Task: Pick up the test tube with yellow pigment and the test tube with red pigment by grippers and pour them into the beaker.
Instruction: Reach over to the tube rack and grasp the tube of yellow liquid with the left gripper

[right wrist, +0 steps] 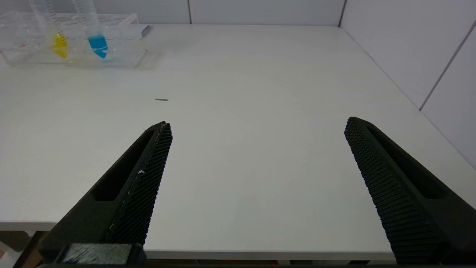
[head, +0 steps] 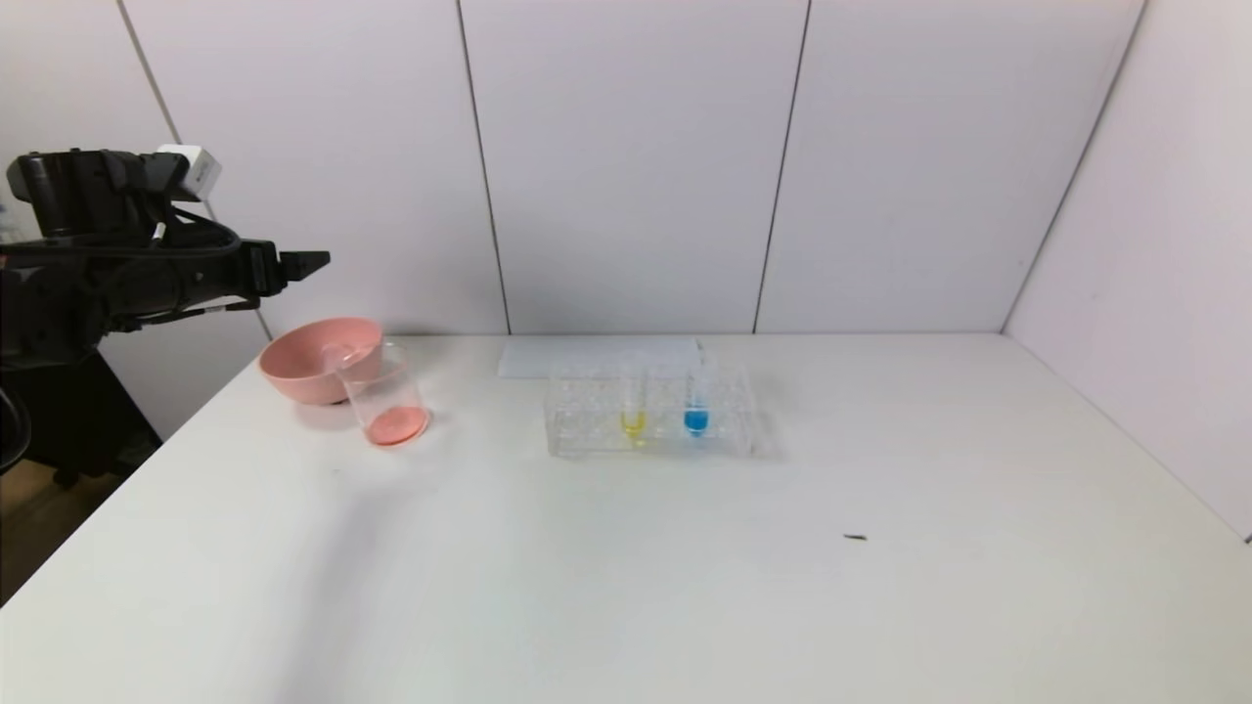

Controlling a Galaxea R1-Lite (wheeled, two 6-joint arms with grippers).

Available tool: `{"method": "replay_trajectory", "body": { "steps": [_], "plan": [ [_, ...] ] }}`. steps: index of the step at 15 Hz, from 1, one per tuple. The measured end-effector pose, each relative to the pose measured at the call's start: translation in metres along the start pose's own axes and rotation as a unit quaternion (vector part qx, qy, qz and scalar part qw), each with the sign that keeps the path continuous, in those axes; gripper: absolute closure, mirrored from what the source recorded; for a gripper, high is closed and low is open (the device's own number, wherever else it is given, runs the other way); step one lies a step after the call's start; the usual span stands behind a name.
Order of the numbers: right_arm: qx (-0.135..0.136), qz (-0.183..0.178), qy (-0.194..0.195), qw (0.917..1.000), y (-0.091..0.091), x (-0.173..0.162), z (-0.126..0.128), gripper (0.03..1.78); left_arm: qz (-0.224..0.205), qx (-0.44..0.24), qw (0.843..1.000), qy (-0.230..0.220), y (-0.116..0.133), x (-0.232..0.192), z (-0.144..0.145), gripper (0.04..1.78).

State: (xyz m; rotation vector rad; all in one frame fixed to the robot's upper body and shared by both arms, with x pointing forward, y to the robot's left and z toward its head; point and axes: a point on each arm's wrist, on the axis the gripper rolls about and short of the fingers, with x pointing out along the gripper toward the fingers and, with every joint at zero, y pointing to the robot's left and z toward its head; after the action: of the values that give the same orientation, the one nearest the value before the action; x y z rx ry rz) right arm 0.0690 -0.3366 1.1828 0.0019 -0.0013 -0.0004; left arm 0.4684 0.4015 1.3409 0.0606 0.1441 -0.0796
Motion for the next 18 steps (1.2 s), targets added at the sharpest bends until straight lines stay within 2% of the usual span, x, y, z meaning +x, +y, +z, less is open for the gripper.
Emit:
{"method": "replay_trajectory", "body": {
  "steps": [9,18],
  "plan": [
    [0.0,0.0,0.0,1.0,0.0,0.0,0.0,0.11,-0.072,-0.003,0.997,-0.009,-0.065,-0.065,0.012,0.06],
    [0.0,0.0,0.0,1.0,0.0,0.0,0.0,0.11,-0.132,-0.021,0.991,-0.006,-0.106,-0.121,0.002,0.06]
  ]
}}
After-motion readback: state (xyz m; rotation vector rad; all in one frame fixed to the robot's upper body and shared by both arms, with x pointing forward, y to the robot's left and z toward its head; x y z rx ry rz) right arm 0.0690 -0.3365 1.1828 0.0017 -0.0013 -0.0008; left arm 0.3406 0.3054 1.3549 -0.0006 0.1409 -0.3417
